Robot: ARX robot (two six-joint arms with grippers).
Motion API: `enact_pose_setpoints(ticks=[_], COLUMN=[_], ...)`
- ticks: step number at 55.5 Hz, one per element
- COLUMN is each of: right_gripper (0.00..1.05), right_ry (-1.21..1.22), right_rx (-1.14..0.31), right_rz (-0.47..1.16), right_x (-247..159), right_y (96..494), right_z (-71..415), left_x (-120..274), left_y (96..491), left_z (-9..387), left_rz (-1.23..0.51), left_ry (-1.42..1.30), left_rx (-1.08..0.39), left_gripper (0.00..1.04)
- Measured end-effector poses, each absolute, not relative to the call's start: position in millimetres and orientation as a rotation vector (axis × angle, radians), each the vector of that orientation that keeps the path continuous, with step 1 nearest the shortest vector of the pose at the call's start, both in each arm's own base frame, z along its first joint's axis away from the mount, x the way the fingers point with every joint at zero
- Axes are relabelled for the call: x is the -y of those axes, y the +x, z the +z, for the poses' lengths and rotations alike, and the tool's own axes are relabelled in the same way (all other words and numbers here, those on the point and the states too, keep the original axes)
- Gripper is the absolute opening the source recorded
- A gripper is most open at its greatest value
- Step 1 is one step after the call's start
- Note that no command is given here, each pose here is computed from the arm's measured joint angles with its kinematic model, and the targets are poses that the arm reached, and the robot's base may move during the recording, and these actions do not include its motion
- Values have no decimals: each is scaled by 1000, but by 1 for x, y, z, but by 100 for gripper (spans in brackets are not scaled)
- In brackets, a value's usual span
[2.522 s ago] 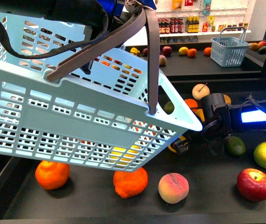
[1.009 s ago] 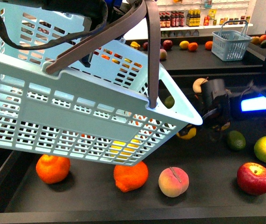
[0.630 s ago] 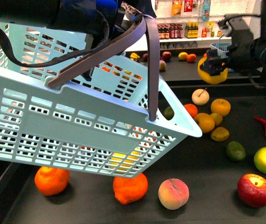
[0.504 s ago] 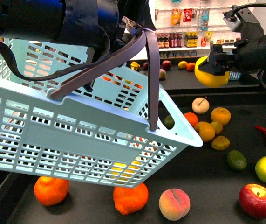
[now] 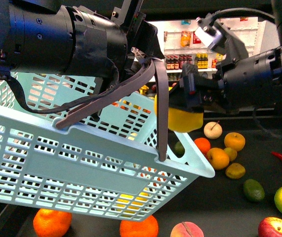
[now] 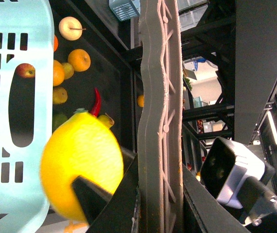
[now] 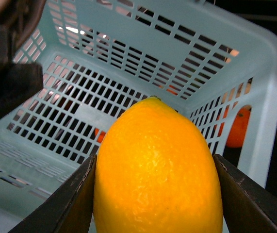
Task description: Pick lemon from shelf
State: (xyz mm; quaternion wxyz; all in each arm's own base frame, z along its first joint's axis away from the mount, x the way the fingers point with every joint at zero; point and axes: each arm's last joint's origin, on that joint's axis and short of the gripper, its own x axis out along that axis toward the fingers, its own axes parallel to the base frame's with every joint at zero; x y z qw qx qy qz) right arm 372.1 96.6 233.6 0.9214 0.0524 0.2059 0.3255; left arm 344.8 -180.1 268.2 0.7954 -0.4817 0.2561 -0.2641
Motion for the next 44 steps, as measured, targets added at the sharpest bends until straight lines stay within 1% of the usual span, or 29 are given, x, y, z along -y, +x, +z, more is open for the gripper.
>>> enact_pose_setpoints(ticks=[11,13,15,22,24,25,37,39,44], right_gripper=[63,67,74,91,97,98,97,97,97], right_ry=[103,103,107,120,123,124,159,154,104], right_rx=[-455,-458,-461,-466,-466,-466,-438,-405,-301], right_rz=[701,703,701,690,682,681,669,646,512], right_x=[-113,-114,-114,-112,-111,-110,-99,-93,-75], right_y=[368,367,367,367,367,367,363,359,352], right_z=[223,222,221,219,218,218,229,237,255], left_x=[180,180,180,179,179,179,179,179,179], left_y=[345,345,345,345,346,346,346,346,345], left_z=[268,268,268,268,268,268,268,268,268], left_rz=[-569,-569,-568,-564,-563,-563,-562,-562,-562], left_ry=[-1032,-1032,-1033,-1029,-1029,-1029,-1031,-1033,-1037], left_rx=[-550,-551,-550,-545,-544,-544,-545,-545,-548], left_gripper=[13,13,13,13,13,13,13,13,13])
